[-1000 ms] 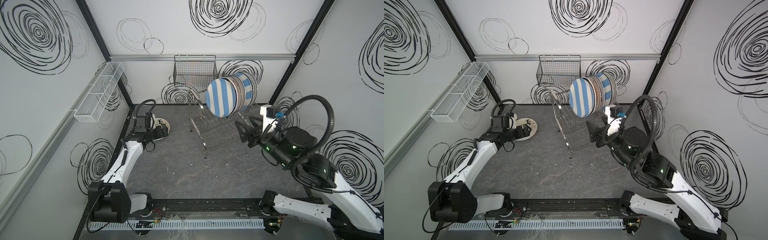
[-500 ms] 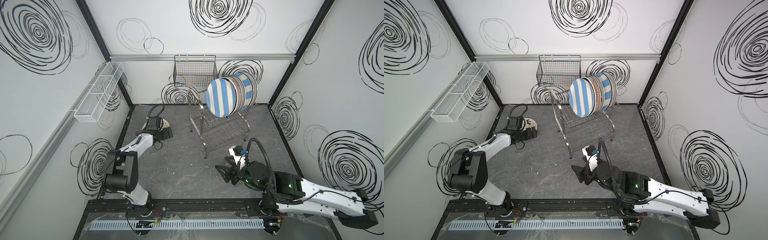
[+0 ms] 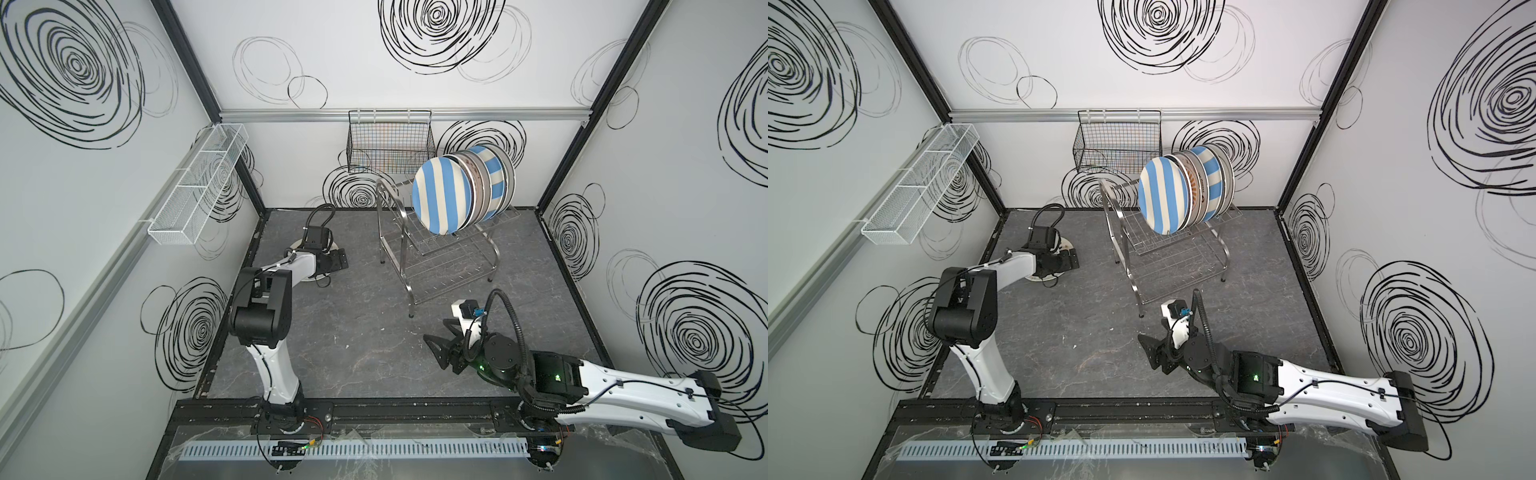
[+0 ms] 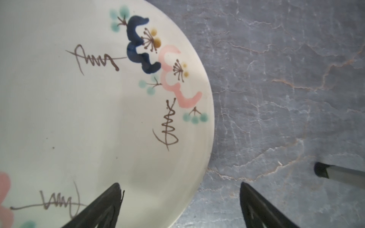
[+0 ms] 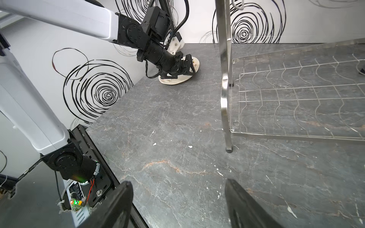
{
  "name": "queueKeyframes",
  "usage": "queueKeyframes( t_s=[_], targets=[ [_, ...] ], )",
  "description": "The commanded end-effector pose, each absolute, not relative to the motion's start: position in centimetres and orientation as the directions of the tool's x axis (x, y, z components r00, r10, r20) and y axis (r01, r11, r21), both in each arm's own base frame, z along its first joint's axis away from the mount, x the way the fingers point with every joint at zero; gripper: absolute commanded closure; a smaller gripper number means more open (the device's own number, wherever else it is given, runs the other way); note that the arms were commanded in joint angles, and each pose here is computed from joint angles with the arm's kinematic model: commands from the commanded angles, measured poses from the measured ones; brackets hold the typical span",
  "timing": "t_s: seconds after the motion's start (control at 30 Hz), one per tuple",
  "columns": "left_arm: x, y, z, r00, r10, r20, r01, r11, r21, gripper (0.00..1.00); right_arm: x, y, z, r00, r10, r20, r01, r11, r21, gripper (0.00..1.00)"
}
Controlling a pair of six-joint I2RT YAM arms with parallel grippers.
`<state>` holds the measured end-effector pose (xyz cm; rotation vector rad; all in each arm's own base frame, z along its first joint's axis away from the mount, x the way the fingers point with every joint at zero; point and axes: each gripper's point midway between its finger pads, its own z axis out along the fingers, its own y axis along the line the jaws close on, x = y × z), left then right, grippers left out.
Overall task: Load the plates into the dish rack
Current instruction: 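Move the left gripper to the floral cream plate while the right gripper waits low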
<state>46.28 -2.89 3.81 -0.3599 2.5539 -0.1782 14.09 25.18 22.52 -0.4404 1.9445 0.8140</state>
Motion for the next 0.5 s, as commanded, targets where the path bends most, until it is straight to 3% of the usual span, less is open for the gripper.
queueKeyframes(
  t_s=[0.0,0.27,0.47],
  targets=[
    [47.3,-2.8,3.8,-0.811,-0.290,-0.507,-0.204,0.954,-0.218,0.04,14.6,24.9,23.2,-0.472,0.085,-0.878,-0.581,0.719,0.382,0.22],
    [46.3,-2.8,2.4,-0.829,-0.313,-0.464,-0.227,0.946,-0.233,0.04,14.6,25.1,23.0,-0.491,0.105,-0.865,-0.576,0.705,0.413,0.21],
    [42.9,-5.0,2.4,-0.812,-0.411,-0.415,-0.245,0.885,-0.397,0.04,14.9,25.6,23.2,-0.497,0.099,-0.862,-0.583,0.698,0.416,0.21]
  ],
)
